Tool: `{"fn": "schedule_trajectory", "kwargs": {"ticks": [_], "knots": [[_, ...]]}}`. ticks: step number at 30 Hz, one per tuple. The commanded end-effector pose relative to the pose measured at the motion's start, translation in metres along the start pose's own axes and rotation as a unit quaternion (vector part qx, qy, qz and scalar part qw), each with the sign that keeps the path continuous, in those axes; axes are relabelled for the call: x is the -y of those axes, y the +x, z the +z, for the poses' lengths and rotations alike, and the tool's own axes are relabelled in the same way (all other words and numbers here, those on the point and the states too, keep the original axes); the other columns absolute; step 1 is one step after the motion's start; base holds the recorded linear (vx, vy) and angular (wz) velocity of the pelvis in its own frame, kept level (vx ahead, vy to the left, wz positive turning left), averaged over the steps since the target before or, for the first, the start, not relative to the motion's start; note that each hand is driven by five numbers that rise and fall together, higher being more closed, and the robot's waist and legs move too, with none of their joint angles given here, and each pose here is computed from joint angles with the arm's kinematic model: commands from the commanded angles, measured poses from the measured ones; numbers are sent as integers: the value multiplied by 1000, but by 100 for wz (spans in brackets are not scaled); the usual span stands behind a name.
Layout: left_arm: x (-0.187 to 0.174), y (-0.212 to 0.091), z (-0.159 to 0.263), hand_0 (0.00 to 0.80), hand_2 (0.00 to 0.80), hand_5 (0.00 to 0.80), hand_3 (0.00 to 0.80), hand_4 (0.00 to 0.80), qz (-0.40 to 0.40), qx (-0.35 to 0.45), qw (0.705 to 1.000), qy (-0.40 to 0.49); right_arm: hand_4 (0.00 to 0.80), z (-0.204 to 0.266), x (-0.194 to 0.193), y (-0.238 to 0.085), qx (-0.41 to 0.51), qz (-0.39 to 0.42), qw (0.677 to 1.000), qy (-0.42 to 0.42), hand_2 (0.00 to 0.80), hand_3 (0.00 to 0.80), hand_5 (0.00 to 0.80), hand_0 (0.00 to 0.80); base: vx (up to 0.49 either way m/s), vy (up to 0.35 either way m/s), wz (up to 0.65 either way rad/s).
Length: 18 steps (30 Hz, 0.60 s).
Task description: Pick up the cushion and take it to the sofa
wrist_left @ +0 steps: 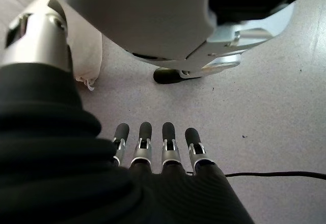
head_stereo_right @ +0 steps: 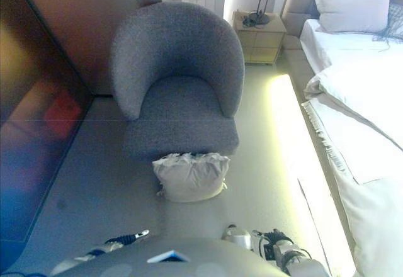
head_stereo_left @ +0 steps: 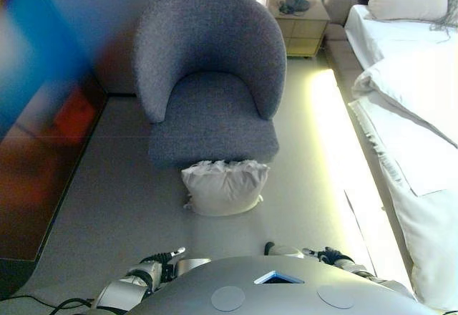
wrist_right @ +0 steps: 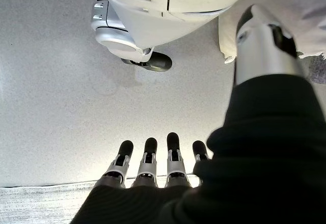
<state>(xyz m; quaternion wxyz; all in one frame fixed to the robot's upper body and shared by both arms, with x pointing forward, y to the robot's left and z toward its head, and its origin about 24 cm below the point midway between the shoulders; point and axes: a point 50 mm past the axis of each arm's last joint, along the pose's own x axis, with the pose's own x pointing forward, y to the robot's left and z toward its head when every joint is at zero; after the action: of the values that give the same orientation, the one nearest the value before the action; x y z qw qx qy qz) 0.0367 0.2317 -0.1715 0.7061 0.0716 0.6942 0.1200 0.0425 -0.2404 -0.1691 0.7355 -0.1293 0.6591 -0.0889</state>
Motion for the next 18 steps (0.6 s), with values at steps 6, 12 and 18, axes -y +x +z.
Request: {"fn": "schedule_trajectory", "kwargs": {"ticks": [6, 12, 18], "knots": [[7, -2, 17, 0, 0, 0, 0, 0, -4, 15, 1000, 9, 0, 32, -2, 0, 40, -1, 999, -12, 0, 0, 0, 0, -7, -18, 2], [6, -2, 17, 0, 0, 0, 0, 0, 1, 21, 999, 29, 0, 28, -2, 0, 35, -3, 999, -10, 0, 0, 0, 0, 0, 0, 0], [5, -1, 17, 0, 0, 0, 0, 0, 3, 20, 999, 30, 0, 26, -4, 0, 35, -3, 999, -15, 0, 0, 0, 0, 7, -15, 0]]}}
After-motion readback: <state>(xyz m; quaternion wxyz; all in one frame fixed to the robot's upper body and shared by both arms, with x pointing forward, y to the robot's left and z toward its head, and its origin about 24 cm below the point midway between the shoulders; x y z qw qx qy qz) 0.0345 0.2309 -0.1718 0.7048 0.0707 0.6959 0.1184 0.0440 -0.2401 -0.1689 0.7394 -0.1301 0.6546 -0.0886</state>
